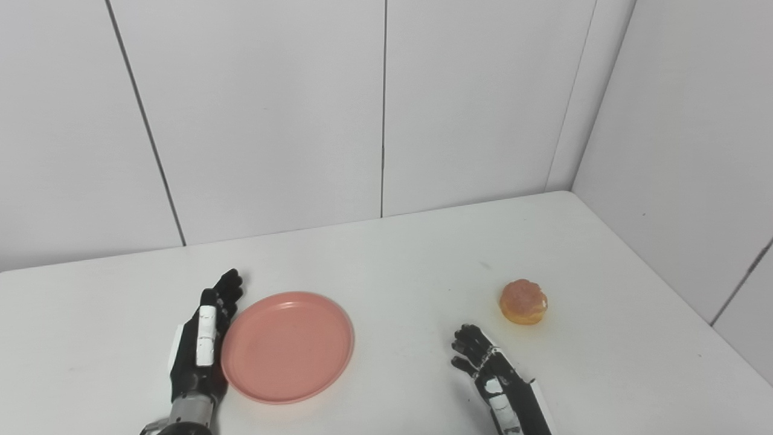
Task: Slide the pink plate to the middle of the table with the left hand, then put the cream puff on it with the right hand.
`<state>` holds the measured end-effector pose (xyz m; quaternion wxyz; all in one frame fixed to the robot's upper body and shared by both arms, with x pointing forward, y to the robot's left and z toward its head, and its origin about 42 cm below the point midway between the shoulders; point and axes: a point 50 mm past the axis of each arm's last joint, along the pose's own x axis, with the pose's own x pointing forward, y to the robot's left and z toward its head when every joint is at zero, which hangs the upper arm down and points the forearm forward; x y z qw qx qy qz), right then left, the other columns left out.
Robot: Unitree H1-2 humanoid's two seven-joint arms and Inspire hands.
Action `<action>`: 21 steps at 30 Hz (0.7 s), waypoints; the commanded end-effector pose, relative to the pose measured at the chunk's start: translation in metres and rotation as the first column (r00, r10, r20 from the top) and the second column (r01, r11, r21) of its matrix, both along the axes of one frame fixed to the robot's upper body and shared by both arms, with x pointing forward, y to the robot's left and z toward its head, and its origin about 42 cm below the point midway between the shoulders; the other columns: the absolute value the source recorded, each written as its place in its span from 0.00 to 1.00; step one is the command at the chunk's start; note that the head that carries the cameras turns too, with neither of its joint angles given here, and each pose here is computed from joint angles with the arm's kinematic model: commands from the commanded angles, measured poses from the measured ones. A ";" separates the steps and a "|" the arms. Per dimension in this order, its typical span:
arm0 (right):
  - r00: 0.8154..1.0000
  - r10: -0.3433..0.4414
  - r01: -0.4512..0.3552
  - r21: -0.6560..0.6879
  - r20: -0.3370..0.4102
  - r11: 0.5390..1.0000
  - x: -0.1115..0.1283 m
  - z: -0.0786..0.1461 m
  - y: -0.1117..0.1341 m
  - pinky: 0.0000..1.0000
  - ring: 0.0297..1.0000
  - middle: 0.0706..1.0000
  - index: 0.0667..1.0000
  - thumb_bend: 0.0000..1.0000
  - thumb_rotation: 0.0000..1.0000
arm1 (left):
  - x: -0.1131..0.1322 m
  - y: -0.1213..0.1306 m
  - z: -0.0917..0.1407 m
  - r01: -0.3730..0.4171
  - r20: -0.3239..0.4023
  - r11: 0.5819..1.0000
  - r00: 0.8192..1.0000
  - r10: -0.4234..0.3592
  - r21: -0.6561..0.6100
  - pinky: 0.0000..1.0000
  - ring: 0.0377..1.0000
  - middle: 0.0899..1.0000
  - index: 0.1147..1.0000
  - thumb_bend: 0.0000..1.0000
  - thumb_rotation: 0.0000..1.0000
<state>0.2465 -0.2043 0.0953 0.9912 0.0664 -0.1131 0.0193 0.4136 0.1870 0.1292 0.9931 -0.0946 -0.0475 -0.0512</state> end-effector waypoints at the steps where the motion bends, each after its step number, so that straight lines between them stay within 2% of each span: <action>1: 0.979 0.096 -0.087 0.061 -0.177 0.994 -0.002 -0.038 0.044 0.84 0.87 0.86 0.85 0.80 0.86 | 0.002 -0.005 0.000 0.007 -0.010 1.000 1.000 -0.007 0.007 0.98 0.92 0.88 0.77 0.99 0.91; 12: 0.980 0.093 -0.084 0.059 -0.173 0.995 0.000 -0.040 0.050 0.83 0.86 0.86 0.85 0.81 0.86 | 0.001 -0.007 0.002 0.019 -0.003 1.000 1.000 -0.019 0.010 0.98 0.93 0.89 0.78 0.95 0.93; 21: 0.984 0.084 -0.082 0.017 -0.159 0.996 0.000 -0.039 0.043 0.85 0.87 0.87 0.86 0.81 0.89 | 0.000 -0.010 0.000 0.015 -0.011 1.000 1.000 -0.015 0.002 0.99 0.92 0.88 0.77 0.95 0.92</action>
